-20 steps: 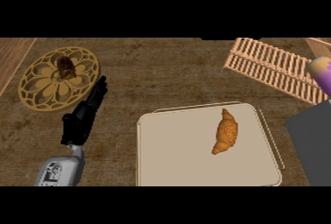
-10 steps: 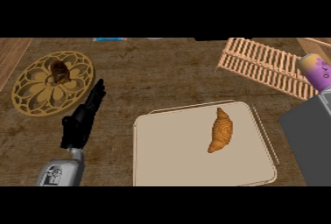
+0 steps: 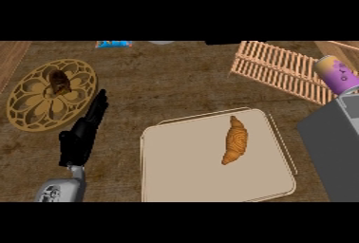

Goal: Pick the can from the tray and place it in the tiered shelf

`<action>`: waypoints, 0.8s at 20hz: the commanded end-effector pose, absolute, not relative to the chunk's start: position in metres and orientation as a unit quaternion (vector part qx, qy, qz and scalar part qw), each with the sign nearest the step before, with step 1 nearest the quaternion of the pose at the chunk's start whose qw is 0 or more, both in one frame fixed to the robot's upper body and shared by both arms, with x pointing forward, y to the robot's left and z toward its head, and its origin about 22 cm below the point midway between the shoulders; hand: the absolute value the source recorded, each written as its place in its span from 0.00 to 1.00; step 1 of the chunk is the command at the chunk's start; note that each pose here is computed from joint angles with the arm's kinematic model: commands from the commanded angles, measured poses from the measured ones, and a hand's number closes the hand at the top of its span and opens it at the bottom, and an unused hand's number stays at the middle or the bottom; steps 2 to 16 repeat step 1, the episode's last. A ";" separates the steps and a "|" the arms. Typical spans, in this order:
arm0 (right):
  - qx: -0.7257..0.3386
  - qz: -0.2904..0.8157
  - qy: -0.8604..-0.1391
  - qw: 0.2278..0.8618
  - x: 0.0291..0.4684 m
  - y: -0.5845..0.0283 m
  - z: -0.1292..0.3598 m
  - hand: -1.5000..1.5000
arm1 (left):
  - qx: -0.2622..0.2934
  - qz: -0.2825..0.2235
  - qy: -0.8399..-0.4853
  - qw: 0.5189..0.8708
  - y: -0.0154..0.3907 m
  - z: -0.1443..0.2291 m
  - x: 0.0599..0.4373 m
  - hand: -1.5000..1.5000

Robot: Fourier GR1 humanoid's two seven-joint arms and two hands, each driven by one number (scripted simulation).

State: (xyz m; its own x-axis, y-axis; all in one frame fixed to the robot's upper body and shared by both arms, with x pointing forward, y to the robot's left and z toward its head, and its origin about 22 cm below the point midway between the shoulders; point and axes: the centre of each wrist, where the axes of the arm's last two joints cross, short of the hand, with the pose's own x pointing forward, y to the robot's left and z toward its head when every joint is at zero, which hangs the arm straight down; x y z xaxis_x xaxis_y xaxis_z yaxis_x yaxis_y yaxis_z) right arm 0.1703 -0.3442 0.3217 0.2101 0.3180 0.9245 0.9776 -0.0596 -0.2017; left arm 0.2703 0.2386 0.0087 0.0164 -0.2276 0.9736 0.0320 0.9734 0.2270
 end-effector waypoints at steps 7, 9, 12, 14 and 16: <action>-0.621 -0.352 -0.477 0.513 0.121 -0.336 0.304 0.00 | 0.074 -0.093 -0.696 0.708 0.235 0.010 0.272 0.50; -0.621 -0.352 -0.477 0.513 0.121 -0.336 0.304 0.00 | 0.074 -0.093 -0.696 0.708 0.235 0.010 0.272 0.50; -0.621 -0.352 -0.477 0.513 0.121 -0.336 0.304 0.00 | 0.074 -0.093 -0.696 0.708 0.235 0.010 0.272 0.50; -0.621 -0.352 -0.477 0.513 0.121 -0.336 0.304 0.00 | 0.074 -0.093 -0.696 0.708 0.235 0.010 0.272 0.50; -0.621 -0.352 -0.477 0.513 0.121 -0.336 0.304 0.00 | 0.074 -0.093 -0.696 0.708 0.235 0.010 0.272 0.50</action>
